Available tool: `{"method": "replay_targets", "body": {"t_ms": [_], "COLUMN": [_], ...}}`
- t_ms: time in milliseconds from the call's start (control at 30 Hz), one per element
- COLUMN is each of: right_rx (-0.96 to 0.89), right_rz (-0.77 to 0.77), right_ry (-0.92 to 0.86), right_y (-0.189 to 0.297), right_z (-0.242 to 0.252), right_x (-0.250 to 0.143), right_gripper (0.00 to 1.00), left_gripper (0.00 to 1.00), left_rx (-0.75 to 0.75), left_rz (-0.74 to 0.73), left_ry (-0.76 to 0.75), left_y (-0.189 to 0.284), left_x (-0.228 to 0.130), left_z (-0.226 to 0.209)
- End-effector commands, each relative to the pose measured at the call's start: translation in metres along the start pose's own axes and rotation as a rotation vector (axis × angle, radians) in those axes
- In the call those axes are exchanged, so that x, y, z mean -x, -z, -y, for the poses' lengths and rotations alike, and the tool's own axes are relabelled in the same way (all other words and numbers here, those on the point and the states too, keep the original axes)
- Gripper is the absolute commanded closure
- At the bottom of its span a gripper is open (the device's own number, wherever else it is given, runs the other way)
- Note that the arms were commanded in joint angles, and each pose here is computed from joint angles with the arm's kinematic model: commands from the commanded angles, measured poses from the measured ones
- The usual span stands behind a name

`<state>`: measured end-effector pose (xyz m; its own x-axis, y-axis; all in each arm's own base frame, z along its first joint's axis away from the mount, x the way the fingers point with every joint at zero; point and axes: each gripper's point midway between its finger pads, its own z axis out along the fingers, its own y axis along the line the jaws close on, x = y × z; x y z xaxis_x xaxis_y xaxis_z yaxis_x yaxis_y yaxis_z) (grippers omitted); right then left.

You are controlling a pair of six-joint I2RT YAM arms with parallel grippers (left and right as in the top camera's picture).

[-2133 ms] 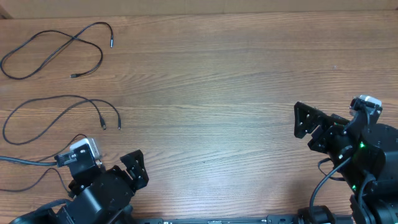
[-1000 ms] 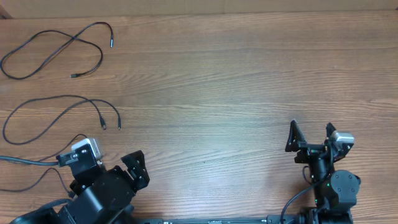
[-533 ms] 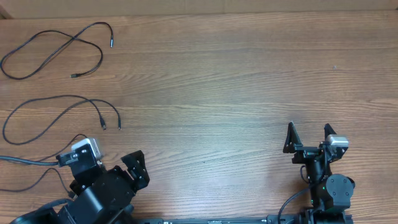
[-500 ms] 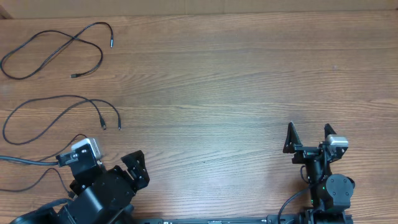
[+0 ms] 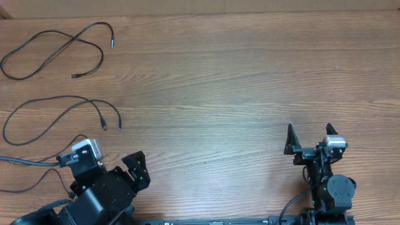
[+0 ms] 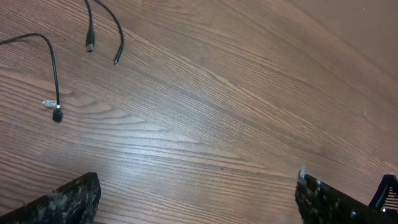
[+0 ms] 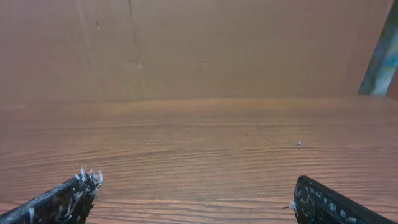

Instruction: Untangle cables

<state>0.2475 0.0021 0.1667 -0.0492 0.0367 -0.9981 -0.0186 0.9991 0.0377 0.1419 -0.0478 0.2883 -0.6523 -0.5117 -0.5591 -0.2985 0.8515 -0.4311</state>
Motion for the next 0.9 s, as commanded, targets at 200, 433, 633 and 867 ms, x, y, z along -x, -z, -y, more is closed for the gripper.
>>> {"method": "replay_targets", "body": {"t_ms": [200, 433, 633, 867], "right_rx": [-0.004, -0.004, -0.004, -0.004], "right_rz": [0.008, 0.009, 0.008, 0.009], "right_ry": [0.020, 0.020, 0.020, 0.020], "right_y": [0.0001, 0.0001, 0.0001, 0.0001], "right_z": [0.0004, 0.0003, 0.0003, 0.0003], "right_x": [-0.0008, -0.0007, -0.0008, -0.0007], "right_gripper": [0.00, 0.00, 0.00, 0.00], "left_gripper": [0.00, 0.00, 0.00, 0.00], "left_rx": [-0.005, -0.005, -0.005, 0.017], "left_rz": [-0.003, -0.003, -0.003, -0.007], "left_ry": [0.010, 0.010, 0.010, -0.058], "left_y": [0.0000, 0.0000, 0.0000, 0.0001], "left_x": [-0.0009, -0.0009, -0.0009, -0.0023], "left_z": [0.0004, 0.0004, 0.0004, -0.0055]}}
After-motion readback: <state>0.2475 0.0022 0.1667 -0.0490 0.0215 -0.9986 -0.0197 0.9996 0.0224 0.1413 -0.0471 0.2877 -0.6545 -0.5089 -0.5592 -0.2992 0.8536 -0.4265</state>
